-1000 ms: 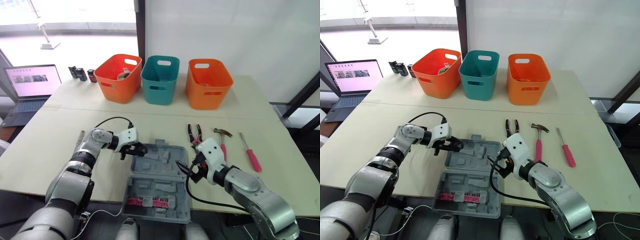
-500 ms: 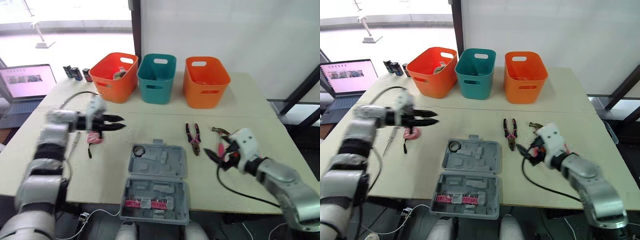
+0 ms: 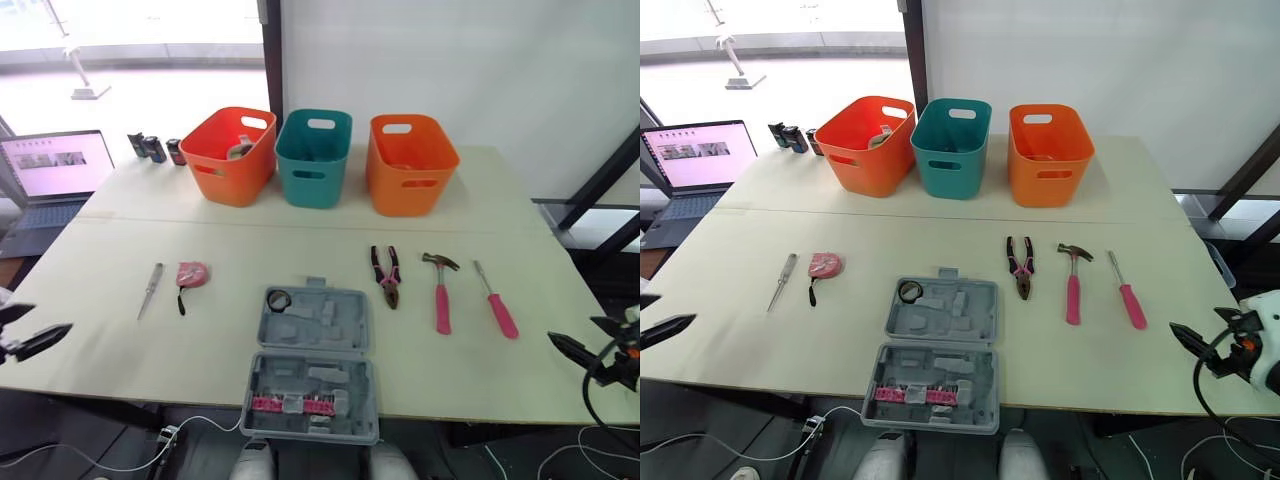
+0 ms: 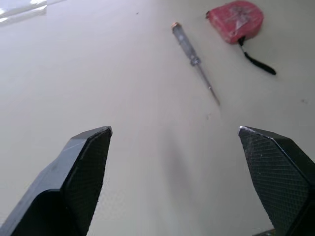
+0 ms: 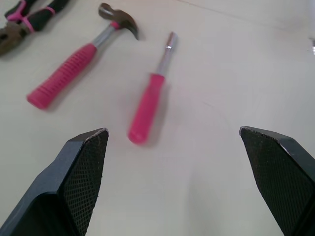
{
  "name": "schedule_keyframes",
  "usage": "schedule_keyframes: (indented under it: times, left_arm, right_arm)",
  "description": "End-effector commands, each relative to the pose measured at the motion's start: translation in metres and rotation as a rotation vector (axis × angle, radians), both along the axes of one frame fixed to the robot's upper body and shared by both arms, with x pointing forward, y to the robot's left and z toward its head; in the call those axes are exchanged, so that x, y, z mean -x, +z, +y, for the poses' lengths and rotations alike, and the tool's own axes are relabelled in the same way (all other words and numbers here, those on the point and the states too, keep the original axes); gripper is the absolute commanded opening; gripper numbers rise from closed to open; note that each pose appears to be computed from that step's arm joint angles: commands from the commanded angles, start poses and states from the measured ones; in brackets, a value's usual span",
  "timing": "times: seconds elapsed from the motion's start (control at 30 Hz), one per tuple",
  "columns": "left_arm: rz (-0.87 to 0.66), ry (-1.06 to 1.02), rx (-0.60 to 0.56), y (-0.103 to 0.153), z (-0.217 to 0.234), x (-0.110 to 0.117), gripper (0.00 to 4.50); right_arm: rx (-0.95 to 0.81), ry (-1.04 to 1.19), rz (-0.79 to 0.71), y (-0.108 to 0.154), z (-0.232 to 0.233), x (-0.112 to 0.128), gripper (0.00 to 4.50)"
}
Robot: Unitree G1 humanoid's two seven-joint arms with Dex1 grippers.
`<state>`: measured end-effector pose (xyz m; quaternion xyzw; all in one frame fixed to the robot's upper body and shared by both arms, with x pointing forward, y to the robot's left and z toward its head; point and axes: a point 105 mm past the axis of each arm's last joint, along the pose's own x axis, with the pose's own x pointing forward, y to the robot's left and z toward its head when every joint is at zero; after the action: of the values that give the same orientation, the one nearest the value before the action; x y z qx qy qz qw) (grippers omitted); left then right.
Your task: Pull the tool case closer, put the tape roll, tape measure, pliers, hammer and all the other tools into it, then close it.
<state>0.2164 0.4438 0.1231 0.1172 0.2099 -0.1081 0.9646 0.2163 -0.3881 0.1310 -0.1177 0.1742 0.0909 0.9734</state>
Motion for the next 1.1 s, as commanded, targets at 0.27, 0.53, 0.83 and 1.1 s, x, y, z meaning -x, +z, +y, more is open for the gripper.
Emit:
schedule_keyframes:
  times: [0.27, 0.53, 0.83, 1.1]
  left_arm:
    - [-0.057, 0.138, 0.011, -0.012, 0.021, 0.026, 4.43]
    - [-0.123, 0.151, -0.005, -0.003, 0.021, 0.016, 4.43]
    - [-0.123, 0.1, 0.002, 0.002, 0.004, 0.007, 4.43]
    - [-0.116, 0.027, 0.007, 0.006, -0.016, -0.011, 4.43]
  right_arm:
    - [0.013, -0.002, -0.012, 0.004, -0.012, 0.006, 4.5]
    - [0.002, 0.004, -0.024, 0.003, -0.006, -0.001, 4.5]
    - [-0.009, 0.018, -0.02, 0.002, 0.006, -0.001, 4.5]
    - [-0.006, 0.053, -0.005, 0.003, 0.029, 0.0, 4.5]
